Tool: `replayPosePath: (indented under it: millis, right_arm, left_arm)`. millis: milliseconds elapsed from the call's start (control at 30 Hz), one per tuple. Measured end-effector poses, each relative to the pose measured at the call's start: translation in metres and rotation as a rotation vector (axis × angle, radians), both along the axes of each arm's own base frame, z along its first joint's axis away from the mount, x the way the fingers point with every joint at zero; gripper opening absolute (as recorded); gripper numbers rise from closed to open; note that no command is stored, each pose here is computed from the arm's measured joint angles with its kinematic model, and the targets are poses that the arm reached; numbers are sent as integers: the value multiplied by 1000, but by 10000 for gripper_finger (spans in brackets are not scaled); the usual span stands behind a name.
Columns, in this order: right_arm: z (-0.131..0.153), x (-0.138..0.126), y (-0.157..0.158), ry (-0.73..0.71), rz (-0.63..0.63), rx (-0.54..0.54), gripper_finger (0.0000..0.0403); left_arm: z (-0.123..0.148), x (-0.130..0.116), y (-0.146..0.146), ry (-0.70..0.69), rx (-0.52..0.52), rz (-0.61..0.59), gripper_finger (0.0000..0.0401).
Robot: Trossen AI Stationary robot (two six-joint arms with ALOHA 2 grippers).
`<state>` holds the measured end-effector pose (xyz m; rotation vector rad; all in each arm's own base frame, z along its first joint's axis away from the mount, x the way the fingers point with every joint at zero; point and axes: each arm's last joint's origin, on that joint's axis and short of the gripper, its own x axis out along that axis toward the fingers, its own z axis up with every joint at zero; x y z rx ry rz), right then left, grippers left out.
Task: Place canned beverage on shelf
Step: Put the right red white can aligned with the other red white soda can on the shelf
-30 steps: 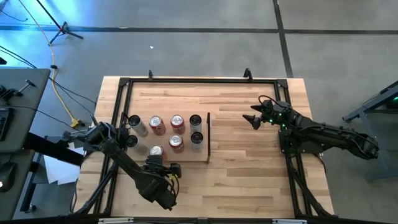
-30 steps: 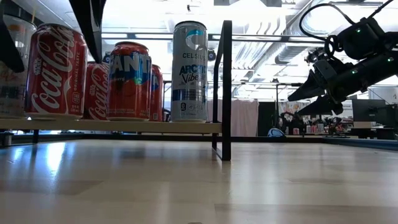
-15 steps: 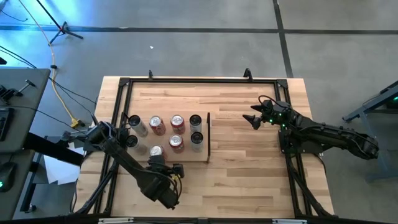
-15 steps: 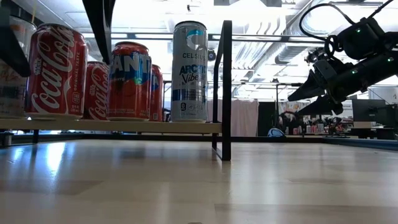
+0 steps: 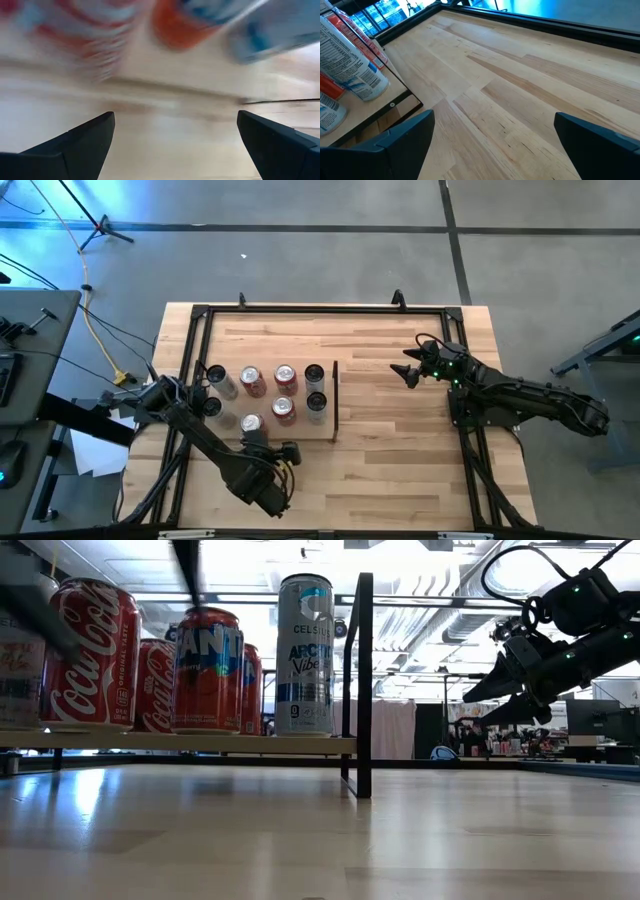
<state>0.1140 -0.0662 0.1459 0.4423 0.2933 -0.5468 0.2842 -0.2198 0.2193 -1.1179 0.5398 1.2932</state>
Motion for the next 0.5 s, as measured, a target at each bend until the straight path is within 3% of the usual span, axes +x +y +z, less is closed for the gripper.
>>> replayPosePath:
  millis: [100, 300, 500]
  right_arm:
    - [0, 0, 0, 0, 0, 0, 399]
    - [0, 0, 0, 2, 0, 1, 399]
    - [0, 0, 0, 3, 0, 2, 399]
  left_arm:
    - [8, 3, -5, -82, 39, -27, 394]
    - [11, 12, -11, -119, 5, -123, 394]
    - [8, 14, -12, -137, 5, -107, 394]
